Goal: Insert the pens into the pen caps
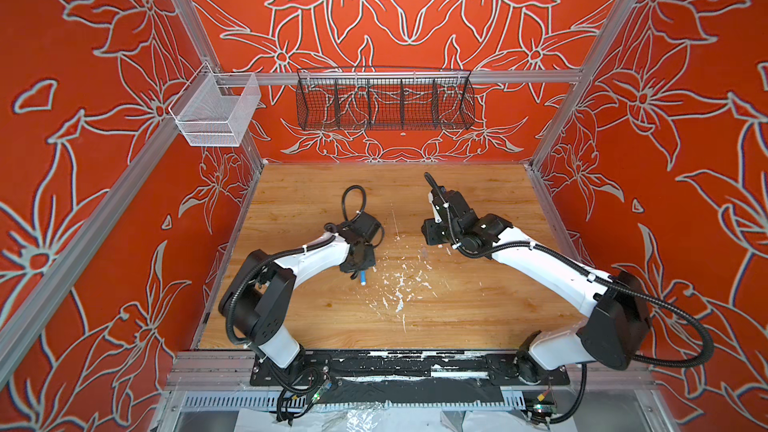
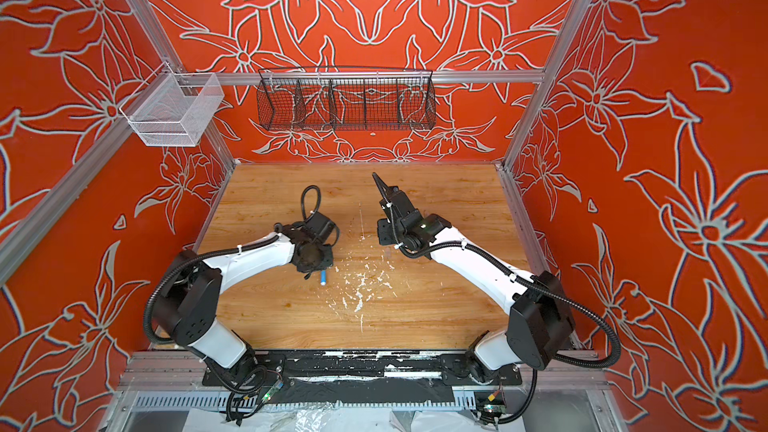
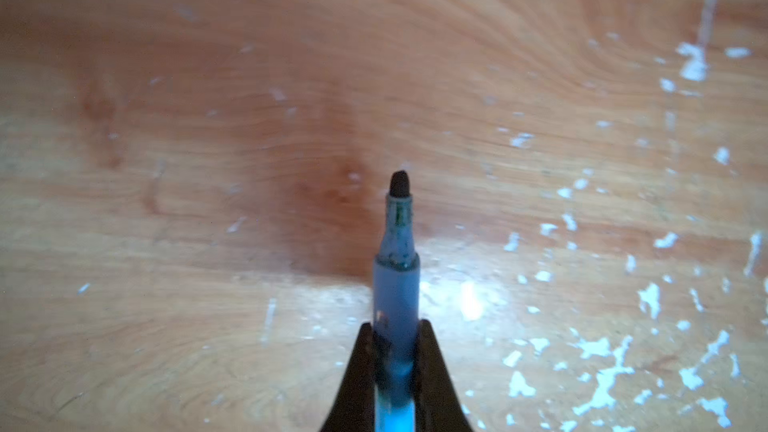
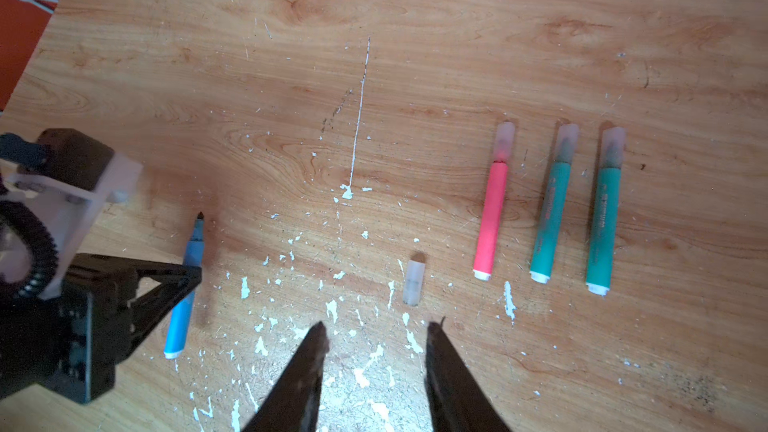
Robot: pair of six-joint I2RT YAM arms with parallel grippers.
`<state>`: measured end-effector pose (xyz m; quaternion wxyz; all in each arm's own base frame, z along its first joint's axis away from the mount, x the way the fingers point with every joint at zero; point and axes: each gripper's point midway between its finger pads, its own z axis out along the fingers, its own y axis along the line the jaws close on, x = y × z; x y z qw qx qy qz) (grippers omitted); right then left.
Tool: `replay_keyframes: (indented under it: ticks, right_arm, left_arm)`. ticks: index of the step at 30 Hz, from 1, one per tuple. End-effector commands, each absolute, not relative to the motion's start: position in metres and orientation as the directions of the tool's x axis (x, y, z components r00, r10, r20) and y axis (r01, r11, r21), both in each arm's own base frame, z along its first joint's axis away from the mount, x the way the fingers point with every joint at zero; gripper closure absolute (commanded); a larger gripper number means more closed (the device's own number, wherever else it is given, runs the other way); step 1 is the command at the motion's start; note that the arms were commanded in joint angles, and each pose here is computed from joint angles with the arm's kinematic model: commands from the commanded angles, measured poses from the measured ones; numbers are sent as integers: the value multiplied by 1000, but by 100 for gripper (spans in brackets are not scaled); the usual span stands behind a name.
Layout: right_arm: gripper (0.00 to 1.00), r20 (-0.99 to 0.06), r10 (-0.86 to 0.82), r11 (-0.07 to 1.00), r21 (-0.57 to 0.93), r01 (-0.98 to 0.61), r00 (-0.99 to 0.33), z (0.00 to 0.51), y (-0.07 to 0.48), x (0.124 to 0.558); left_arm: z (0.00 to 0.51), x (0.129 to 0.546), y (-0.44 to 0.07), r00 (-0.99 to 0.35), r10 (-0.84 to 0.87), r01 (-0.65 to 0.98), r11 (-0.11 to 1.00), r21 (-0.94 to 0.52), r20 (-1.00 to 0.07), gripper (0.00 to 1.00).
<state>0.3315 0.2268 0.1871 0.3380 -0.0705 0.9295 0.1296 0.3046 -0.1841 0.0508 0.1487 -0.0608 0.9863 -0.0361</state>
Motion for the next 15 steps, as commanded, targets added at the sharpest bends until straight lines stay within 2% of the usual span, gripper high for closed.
replay_keyframes:
  ticks: [1,6,9,11,14,15]
  right_arm:
    - [58,-667,-1,968,185,-167,-745,195,206,334]
    - [58,-681,24,973,183,-139,-732,203,188,331]
    - [58,-690,37,974,187,-129,-723,207,181,330]
    - [57,-692,41,973,190,-127,-721,210,179,330]
    - [57,-696,37,973,189,-133,-717,215,178,331]
    - [57,-698,36,973,189,-135,-715,217,178,331]
  left_arm:
    - [34,295,-200,-969,58,38,995,89,-239,100]
    - [20,291,-221,-965,192,169,976,136,-178,100]
    - [17,289,-225,-960,233,213,968,134,-156,96]
    - [16,288,-227,-958,247,229,965,129,-144,89]
    - [18,287,-229,-955,268,252,959,126,-128,68]
    - [20,286,-230,-954,273,259,958,120,-123,64]
